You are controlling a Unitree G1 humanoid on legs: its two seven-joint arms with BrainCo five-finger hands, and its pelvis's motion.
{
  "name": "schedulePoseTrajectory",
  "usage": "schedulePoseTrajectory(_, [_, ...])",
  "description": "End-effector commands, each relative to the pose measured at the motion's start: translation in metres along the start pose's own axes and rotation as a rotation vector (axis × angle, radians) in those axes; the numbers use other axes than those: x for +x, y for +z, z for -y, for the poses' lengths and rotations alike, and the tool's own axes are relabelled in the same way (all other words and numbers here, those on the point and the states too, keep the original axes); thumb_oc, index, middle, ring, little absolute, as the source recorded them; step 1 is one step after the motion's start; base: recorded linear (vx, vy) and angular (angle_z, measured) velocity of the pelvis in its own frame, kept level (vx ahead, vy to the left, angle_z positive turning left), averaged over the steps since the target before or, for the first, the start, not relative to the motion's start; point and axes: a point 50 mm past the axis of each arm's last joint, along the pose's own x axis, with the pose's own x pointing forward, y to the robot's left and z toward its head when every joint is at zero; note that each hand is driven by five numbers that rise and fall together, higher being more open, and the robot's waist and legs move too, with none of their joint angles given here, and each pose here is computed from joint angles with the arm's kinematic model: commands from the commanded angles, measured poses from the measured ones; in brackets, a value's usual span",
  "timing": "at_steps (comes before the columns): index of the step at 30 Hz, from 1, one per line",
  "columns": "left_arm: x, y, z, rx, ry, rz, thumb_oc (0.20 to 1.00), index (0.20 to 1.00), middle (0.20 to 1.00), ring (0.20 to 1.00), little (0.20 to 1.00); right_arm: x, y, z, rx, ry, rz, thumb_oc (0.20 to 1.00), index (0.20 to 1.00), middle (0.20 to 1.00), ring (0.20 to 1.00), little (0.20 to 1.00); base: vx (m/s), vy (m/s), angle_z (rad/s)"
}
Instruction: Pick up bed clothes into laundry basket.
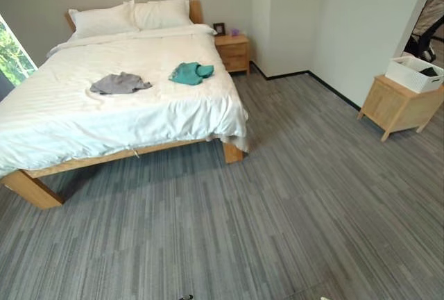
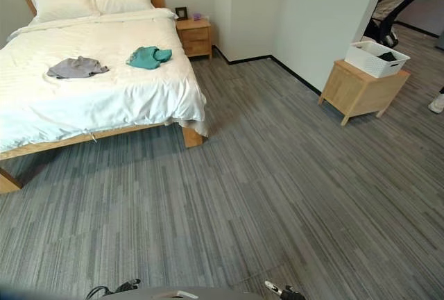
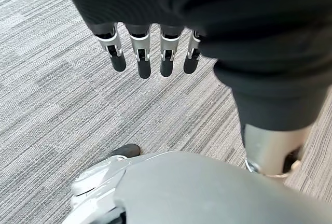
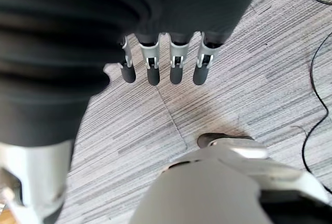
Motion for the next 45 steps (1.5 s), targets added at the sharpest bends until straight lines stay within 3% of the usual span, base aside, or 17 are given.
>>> schedulePoseTrajectory(1, [0.002, 0.005, 0.009, -0.021, -0.043, -0.008, 1.000, 1.000, 1.000, 1.000, 1.000, 0.003, 0.014, 0.000, 0.016, 0.008, 0.029, 1.000, 1.000, 1.000, 1.000, 1.000, 0.00, 0.000, 0.00])
schedulePoseTrajectory(18, [0.003, 0.019, -0.006, -0.162, 0.029, 0.050, 1.000, 1.000, 1.000, 1.000, 1.000, 0.003, 0.014, 0.003, 0.075, -0.010, 0.024, 1.000, 1.000, 1.000, 1.000, 1.000, 0.00, 0.000, 0.00])
schedulePoseTrajectory(23, [0.002, 0.051, -0.032, -0.235, 0.106, 0.208, 1.000, 1.000, 1.000, 1.000, 1.000, 0.002, 0.061, -0.001, 0.030, 0.024, 0.230, 1.000, 1.000, 1.000, 1.000, 1.000, 0.00, 0.000, 0.00])
schedulePoseTrajectory(26, [-0.014, 0.090, -0.064, -0.274, 0.176, 0.453, 1.000, 1.000, 1.000, 1.000, 1.000, -0.015, 0.111, 0.001, 0.052, 0.064, 0.482, 1.000, 1.000, 1.000, 1.000, 1.000, 0.00, 0.000, 0.00])
schedulePoseTrajectory(28, [-0.018, 0.092, -0.070, -0.280, 0.188, 0.484, 1.000, 1.000, 1.000, 1.000, 1.000, -0.018, 0.116, 0.003, 0.049, 0.059, 0.516, 1.000, 1.000, 1.000, 1.000, 1.000, 0.00, 0.000, 0.00])
schedulePoseTrajectory(30, [-0.044, 0.117, -0.094, -0.344, 0.243, 0.686, 1.000, 1.000, 1.000, 1.000, 1.000, -0.041, 0.147, 0.006, 0.059, 0.088, 0.699, 1.000, 1.000, 1.000, 1.000, 1.000, 0.00, 0.000, 0.00])
schedulePoseTrajectory(35, [-0.076, 0.137, -0.112, -0.402, 0.268, 0.884, 1.000, 1.000, 1.000, 1.000, 1.000, -0.069, 0.172, 0.007, 0.035, 0.116, 0.882, 1.000, 1.000, 1.000, 1.000, 1.000, 0.00, 0.000, 0.00])
schedulePoseTrajectory(45, [-0.076, 0.138, -0.107, -0.526, 0.306, 0.897, 1.000, 1.000, 1.000, 1.000, 1.000, -0.071, 0.164, -0.004, 0.056, 0.137, 0.895, 1.000, 1.000, 1.000, 1.000, 1.000, 0.00, 0.000, 0.00])
